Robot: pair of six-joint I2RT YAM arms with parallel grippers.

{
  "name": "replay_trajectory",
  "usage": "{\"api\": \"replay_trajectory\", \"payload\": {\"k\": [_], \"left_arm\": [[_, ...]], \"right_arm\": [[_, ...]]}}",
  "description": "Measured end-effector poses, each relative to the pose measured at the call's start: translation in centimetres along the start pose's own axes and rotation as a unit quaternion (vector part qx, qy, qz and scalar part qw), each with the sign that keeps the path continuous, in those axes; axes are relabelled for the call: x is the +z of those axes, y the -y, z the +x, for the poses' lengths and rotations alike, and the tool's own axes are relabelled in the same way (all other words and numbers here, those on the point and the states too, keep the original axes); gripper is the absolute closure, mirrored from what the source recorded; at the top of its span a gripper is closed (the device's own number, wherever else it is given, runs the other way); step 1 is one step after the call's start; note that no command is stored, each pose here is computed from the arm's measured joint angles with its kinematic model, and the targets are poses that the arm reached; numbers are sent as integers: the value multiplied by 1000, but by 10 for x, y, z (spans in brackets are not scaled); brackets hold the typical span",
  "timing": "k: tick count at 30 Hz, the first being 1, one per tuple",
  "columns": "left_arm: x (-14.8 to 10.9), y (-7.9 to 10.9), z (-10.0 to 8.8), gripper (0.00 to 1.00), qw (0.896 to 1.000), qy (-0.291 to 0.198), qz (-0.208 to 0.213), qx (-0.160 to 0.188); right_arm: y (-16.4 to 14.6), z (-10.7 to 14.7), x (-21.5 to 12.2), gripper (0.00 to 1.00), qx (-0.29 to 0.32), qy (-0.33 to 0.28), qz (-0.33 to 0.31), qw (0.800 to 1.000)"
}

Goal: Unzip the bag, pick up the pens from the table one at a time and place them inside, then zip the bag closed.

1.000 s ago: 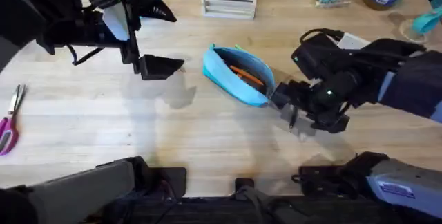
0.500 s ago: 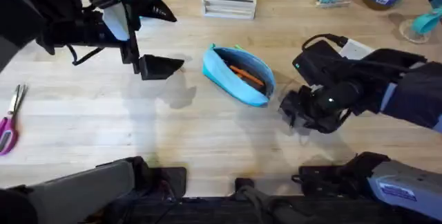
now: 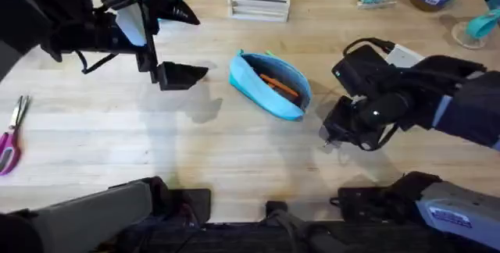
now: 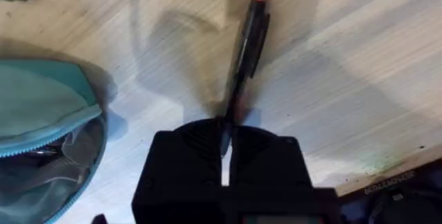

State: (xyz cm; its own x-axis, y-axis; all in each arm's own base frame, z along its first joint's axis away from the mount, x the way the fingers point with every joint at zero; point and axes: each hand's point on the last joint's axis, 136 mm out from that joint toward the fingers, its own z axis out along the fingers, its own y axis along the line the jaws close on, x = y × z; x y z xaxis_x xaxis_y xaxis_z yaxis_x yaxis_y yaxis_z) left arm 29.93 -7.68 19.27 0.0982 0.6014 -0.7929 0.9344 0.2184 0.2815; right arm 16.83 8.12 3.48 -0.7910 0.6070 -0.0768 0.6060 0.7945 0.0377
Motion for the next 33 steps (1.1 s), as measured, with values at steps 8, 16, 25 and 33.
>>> {"api": "replay_trajectory", "payload": {"k": [8,16,25,33], "left_arm": [[0,0,0,7,1000,0,0,0],[0,0,0,6,1000,0,0,0],[0,0,0,7,1000,0,0,0],[0,0,0,7,1000,0,0,0]], "right_arm": [[6,4,-24,958,-45,-5,-6,999],[-62,-43,-115,964,-228,154,-152,949],[-114,-39,-142,969,-487,230,-223,813],[-126,-21,-116,970,-632,195,-211,720]]}}
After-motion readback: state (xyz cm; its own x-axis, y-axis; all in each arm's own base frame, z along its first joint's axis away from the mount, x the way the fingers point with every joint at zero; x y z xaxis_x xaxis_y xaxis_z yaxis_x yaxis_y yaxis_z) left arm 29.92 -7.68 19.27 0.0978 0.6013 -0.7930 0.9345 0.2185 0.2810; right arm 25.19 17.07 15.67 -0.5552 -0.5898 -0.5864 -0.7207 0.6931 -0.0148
